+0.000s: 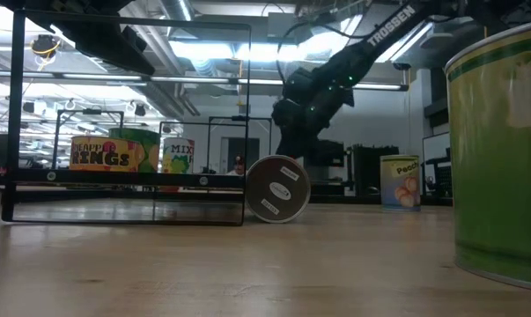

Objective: Pick and place cans onto a shelf
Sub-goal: Put the small canned oranges on the shelf

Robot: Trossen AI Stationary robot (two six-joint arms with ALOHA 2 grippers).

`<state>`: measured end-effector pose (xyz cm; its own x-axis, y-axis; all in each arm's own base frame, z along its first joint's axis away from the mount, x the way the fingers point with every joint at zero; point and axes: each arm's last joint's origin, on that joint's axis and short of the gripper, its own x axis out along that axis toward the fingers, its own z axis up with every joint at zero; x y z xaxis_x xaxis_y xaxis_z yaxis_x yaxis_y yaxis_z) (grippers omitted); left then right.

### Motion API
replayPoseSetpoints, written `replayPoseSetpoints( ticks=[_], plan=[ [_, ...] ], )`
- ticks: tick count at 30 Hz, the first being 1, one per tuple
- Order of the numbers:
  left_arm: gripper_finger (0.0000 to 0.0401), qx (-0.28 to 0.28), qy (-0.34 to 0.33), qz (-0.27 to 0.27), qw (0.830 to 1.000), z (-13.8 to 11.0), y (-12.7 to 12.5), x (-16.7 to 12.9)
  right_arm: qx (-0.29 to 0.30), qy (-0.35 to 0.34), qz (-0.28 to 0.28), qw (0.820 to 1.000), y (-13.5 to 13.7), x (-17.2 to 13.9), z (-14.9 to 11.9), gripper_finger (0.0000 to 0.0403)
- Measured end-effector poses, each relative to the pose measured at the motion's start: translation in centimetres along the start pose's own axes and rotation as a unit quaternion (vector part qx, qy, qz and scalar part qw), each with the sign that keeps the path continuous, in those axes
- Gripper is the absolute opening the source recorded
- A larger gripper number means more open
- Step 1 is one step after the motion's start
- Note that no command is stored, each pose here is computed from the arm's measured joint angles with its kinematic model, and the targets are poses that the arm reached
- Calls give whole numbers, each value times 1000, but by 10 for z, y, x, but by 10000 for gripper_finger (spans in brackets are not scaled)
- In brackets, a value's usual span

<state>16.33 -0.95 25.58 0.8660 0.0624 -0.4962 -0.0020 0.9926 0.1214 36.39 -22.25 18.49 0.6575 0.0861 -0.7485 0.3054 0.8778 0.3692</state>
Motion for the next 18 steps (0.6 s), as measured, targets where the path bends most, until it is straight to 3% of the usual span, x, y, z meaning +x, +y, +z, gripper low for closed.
replayPoseSetpoints(
  ticks=[10, 18],
  plan=[
    [39, 0, 0, 0, 1000, 0, 0, 0, -22, -48, -2, 999, -6, 11, -8, 11],
    [39, 0, 0, 0, 1000, 0, 0, 0, -9, -52, -65, 997, -8, 15, -13, 11]
  ],
)
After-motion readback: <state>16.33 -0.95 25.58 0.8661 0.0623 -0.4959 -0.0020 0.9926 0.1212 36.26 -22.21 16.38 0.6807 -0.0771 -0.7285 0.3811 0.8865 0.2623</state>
